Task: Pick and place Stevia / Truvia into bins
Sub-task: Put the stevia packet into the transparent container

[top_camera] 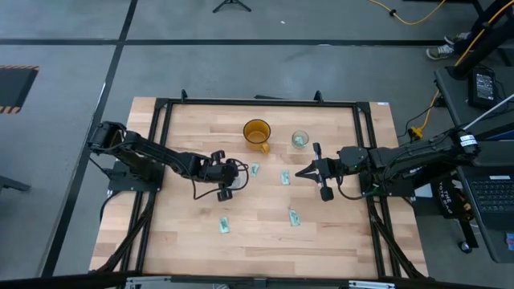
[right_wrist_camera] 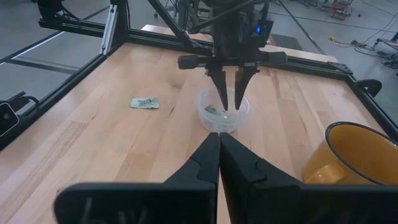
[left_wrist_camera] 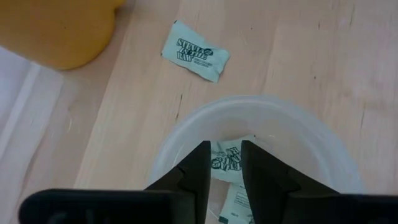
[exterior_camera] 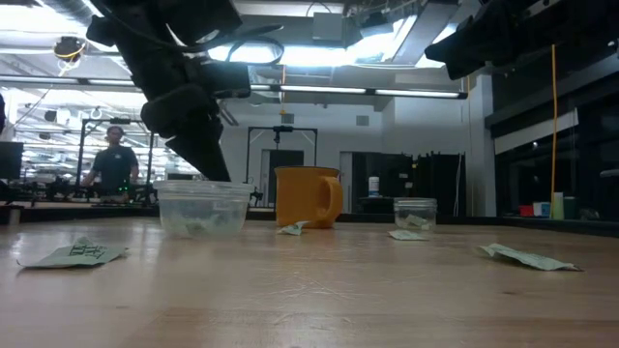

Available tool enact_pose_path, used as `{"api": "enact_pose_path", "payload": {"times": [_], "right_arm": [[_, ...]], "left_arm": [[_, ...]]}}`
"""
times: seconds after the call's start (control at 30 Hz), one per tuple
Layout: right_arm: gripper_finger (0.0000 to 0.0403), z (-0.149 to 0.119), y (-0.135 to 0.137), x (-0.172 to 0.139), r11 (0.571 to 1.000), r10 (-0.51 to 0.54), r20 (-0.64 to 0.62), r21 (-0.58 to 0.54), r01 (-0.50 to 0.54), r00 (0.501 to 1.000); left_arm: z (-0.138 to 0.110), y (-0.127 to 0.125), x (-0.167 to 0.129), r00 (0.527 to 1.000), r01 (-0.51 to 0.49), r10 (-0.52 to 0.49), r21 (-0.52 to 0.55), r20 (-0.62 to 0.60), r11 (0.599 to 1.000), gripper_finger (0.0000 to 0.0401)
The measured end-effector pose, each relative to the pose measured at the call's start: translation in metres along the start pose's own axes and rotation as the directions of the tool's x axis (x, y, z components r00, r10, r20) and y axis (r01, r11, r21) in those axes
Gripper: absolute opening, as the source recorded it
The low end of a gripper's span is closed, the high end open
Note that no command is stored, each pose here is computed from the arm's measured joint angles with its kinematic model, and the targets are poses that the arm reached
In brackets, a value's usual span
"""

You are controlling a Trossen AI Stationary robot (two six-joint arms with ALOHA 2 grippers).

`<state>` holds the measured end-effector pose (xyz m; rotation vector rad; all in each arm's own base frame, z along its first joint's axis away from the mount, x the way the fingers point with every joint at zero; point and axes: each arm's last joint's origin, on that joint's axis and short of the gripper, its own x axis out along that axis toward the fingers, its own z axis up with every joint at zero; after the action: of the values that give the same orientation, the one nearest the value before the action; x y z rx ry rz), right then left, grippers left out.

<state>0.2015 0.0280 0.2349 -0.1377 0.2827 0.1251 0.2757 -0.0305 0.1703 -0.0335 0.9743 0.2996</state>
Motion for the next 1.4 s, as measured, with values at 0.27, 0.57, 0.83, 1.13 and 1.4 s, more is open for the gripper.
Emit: {"api": "enact_pose_path", "payload": {"times": [0.27, 0.57, 0.83, 1.13, 1.4], "right_arm": [[0.0016, 0.000, -0.001, 0.000, 0.999, -0.024, 0.000, 0.039, 0.024, 1.000], [0.0016, 0.016, -0.010, -0.002, 0.988, -0.127, 0.001, 0.088, 0.127, 0.992], [0.0016, 0.009, -0.012, 0.004, 0.961, -0.222, -0.165, 0.131, 0.245, 0.961], [0.0005, 0.001, -0.013, 0.036, 0.916, -0.273, -0.395, 0.170, 0.362, 0.877], [0.0022, -0.011, -0.011, 0.073, 0.884, -0.227, -0.613, 0.195, 0.424, 0.756]], "left_arm": [[0.002, 0.003, -0.014, 1.000, 0.019, -0.020, 0.038, 0.019, 0.999, 0.0083], [0.002, 0.012, -0.044, 0.984, -0.046, 0.015, 0.174, 0.176, 0.984, 0.0048], [-0.022, 0.020, -0.062, 0.909, -0.052, -0.040, 0.209, 0.414, 0.976, 0.0004], [-0.063, 0.037, -0.069, 0.851, -0.076, -0.074, 0.261, 0.520, 0.962, 0.0002], [-0.099, 0.048, -0.063, 0.731, 0.031, -0.176, 0.226, 0.659, 0.974, 0.0002]]}}
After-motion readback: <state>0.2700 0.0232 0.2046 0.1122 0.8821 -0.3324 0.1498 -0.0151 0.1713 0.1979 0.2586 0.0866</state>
